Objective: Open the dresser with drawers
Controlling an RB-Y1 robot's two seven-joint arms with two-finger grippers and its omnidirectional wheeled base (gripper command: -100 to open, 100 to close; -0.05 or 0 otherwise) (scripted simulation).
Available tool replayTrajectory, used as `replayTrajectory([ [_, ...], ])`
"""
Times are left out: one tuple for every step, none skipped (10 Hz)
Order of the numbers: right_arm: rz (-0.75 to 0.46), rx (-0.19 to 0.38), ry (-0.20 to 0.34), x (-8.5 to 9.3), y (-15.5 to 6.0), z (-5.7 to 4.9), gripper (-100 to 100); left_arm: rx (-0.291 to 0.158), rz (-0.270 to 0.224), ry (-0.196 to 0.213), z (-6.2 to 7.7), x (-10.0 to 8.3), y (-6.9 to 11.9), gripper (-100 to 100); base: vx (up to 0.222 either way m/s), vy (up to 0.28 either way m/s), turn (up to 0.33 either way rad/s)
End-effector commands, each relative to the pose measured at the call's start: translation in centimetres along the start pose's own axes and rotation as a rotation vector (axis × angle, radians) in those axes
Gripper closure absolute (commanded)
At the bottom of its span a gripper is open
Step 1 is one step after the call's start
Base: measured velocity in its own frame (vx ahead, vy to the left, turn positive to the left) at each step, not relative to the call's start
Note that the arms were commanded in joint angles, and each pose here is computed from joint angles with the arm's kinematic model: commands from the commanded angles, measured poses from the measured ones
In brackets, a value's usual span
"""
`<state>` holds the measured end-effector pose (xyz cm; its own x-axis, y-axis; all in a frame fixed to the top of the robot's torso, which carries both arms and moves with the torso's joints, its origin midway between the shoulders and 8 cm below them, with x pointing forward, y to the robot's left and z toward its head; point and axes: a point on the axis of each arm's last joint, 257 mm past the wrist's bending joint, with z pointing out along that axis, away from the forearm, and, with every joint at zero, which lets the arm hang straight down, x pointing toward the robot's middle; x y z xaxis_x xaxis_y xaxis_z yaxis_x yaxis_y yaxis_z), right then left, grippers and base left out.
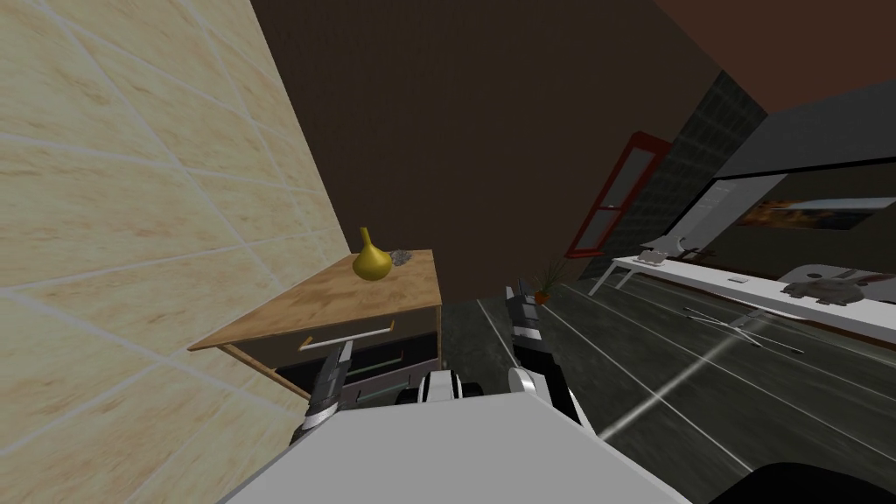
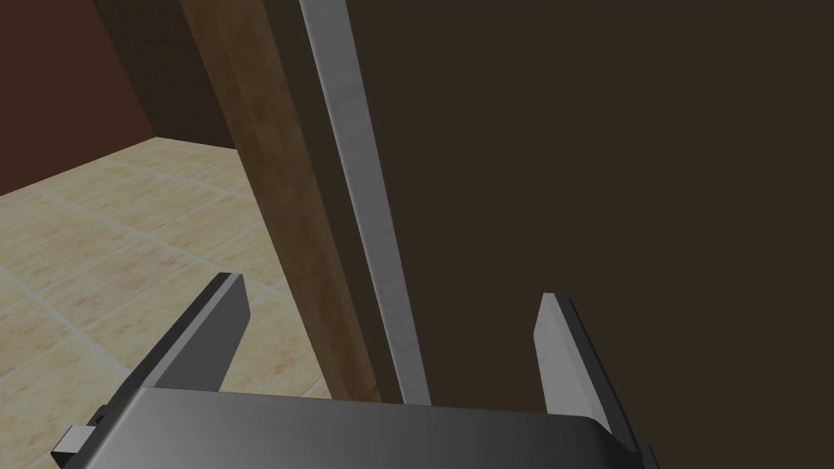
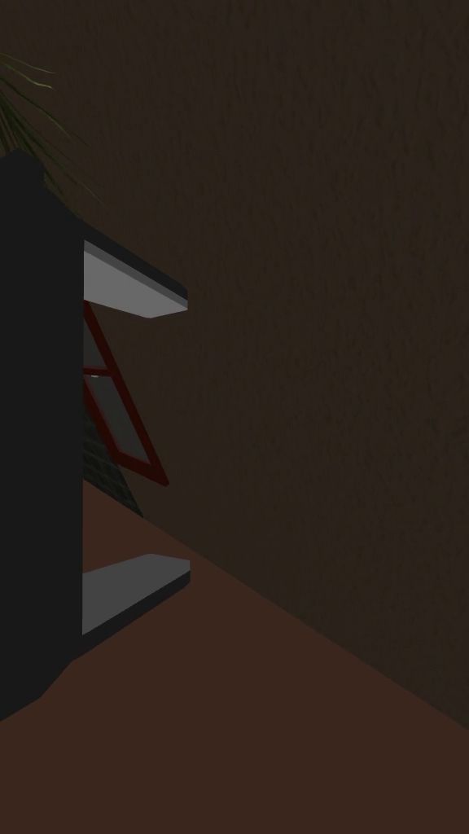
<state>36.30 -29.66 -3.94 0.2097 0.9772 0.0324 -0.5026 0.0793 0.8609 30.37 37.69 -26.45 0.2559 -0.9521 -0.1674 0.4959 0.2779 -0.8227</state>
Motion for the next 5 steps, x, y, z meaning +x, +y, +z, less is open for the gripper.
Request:
replayTrajectory([
  [0.0, 0.0, 0.0, 0.0, 0.0, 0.0, 0, -0.001, 0.002, -0.003, -2.0, 0.7, -0.5, 100, 0.029, 0.064, -0.017],
  [0.0, 0.0, 0.0, 0.0, 0.0, 0.0, 0, -0.001, 0.003, -0.004, -3.1, 1.2, -0.8, 100, 0.033, 0.068, -0.021],
  [0.0, 0.0, 0.0, 0.0, 0.0, 0.0, 0, -0.001, 0.003, -0.005, -3.7, 1.4, -0.9, 100, 0.026, 0.059, -0.012],
  [0.0, 0.0, 0.0, 0.0, 0.0, 0.0, 0, -0.001, 0.003, -0.005, -3.7, 1.4, -0.9, 100, 0.016, 0.03, -0.002],
  [0.0, 0.0, 0.0, 0.0, 0.0, 0.0, 0, -0.001, 0.004, -0.007, -4.7, 1.9, -1.3, 100, 0.021, 0.026, -0.015],
])
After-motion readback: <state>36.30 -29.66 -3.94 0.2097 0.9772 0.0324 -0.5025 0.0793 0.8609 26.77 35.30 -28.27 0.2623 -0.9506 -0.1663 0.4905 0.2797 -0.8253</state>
